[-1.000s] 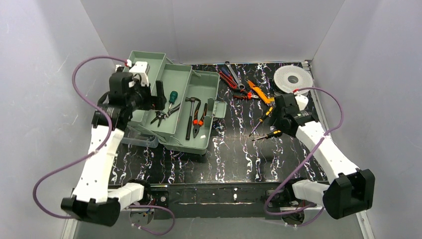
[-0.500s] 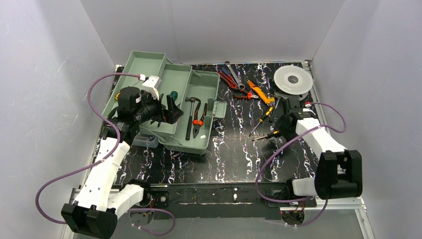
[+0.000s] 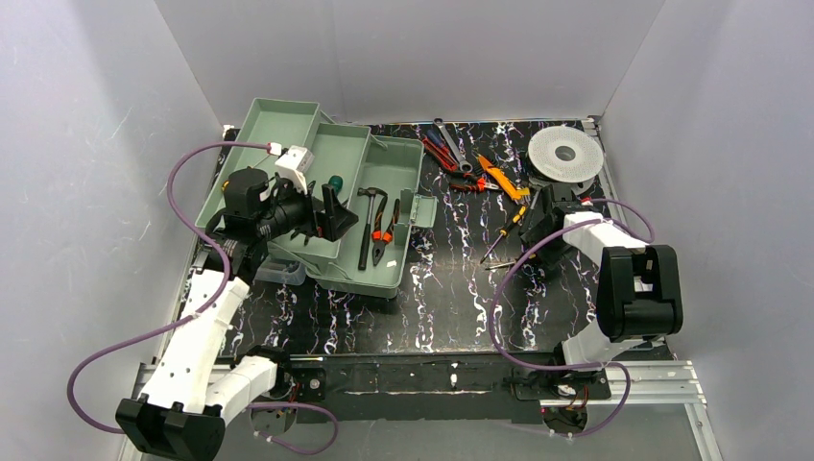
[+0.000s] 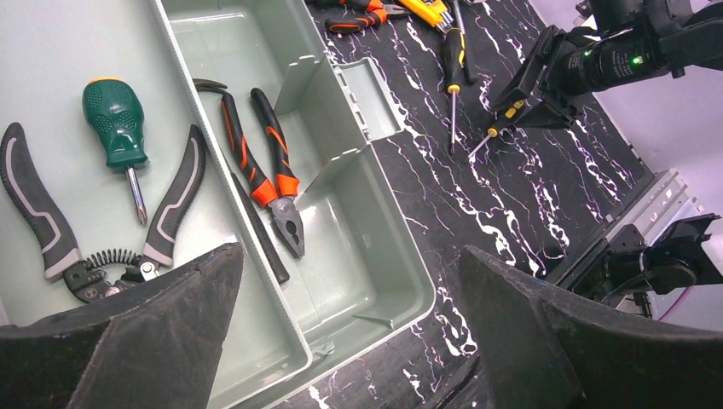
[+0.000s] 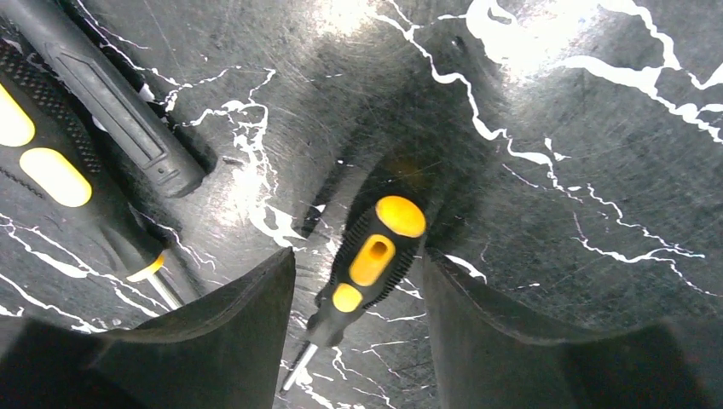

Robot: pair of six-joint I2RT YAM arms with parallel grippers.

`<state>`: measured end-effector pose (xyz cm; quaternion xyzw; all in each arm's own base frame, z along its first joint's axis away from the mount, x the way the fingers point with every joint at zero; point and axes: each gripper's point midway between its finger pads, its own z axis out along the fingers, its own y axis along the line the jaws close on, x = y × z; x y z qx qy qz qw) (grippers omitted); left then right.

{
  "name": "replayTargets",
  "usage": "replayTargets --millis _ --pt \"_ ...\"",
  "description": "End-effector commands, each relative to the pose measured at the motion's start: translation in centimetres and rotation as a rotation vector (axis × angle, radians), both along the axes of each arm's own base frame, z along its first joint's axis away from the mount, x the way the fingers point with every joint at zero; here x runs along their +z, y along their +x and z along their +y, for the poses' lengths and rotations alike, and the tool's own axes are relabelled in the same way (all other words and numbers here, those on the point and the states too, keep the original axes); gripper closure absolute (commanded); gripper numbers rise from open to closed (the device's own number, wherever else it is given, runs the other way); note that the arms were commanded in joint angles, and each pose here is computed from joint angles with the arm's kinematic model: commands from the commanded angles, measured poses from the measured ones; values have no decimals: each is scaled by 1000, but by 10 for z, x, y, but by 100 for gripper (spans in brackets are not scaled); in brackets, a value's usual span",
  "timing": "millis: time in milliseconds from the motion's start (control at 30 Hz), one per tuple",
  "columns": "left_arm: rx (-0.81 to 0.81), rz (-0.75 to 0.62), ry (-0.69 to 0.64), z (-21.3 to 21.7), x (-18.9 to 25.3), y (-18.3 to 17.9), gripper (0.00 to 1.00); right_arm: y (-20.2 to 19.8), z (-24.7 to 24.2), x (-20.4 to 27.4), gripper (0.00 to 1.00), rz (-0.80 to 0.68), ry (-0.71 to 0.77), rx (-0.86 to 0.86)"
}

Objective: Pack the tool kit

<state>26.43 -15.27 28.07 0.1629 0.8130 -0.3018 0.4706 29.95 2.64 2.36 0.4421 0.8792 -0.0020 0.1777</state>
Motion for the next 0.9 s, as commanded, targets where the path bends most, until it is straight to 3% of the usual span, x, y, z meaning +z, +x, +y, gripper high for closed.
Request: replayTargets --millis 0,100,200,267,500,700,867 --pt "-24 -18 -14 -4 5 -7 2 14 1 2 42 -43 21 -33" --pt "-36 -12 -14 -6 4 -7 2 7 -9 9 64 -30 -26 -75" --pt "-41 7 -9 -8 -2 -5 2 3 -19 24 92 -87 -70 -95" --pt "-42 29 -6 -9 -7 -3 2 6 -17 39 99 -159 -70 -39" --pt "-108 111 -4 -31 -22 -4 2 15 21 101 99 -469 53 270" --pt "-247 231 17 -92 -23 -33 2 -1 77 173 99 -812 216 628" --pt "-330 251 -57 -150 -21 -36 2 -25 110 214 99 -962 362 803"
